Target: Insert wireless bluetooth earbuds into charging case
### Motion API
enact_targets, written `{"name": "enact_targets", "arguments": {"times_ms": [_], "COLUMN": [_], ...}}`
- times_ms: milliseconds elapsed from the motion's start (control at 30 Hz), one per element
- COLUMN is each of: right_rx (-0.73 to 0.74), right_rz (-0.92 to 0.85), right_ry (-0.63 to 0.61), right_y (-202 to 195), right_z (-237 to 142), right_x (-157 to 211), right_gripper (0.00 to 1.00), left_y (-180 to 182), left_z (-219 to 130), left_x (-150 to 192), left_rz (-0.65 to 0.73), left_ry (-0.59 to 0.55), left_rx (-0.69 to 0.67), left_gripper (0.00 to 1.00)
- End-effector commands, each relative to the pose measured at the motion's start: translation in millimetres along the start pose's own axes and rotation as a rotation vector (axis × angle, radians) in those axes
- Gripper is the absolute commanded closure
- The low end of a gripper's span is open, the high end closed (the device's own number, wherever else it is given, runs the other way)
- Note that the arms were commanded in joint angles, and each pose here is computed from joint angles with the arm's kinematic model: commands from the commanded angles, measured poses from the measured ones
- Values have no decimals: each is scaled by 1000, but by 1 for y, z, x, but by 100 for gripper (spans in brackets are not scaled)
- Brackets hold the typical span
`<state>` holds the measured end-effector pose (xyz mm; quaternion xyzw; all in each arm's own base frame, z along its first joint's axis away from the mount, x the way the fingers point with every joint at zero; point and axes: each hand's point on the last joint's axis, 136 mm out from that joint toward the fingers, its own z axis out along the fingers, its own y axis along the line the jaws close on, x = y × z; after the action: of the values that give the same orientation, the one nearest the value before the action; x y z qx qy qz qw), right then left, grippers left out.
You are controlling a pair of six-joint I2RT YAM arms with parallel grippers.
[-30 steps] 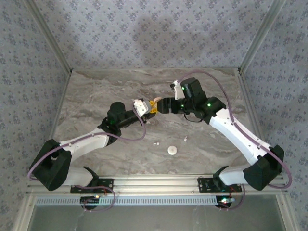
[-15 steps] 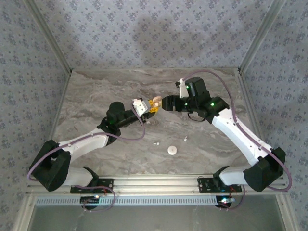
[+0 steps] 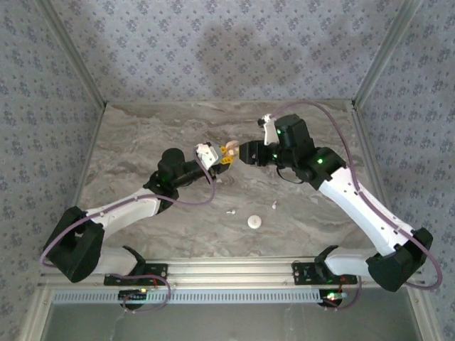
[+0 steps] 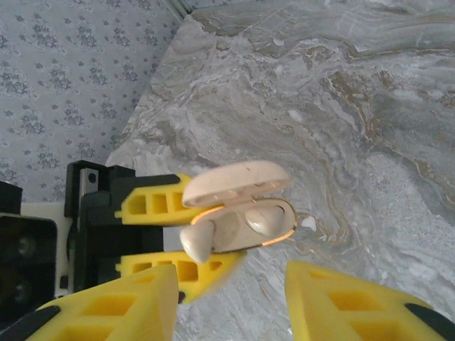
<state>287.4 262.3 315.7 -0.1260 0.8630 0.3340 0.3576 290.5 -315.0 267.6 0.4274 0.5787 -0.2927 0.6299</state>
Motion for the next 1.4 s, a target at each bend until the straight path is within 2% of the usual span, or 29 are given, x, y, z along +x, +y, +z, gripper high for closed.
{"name": "enact_targets", "arguments": {"times_ms": [0,233,900,1367], "right_rx": [55,102,31,43], "right_rz": [33,27,-4,-9], "right_ry": [37,91,110,156], "right_y": [1,1,19,14], "right_z": [2,15,27,37], "right_x": [2,3,1,10], "right_gripper": [57,57,63,69], "left_y": [6,6,5,3], "left_z": [1,2,4,2], "left_x": [-22,-22,-20,-22], "left_rz": [12,14,5,0], "left_ry": [-45,-45,-39,-47], "left_rx": [-9,-7,2,7], "left_gripper": [89,89,89,89]}}
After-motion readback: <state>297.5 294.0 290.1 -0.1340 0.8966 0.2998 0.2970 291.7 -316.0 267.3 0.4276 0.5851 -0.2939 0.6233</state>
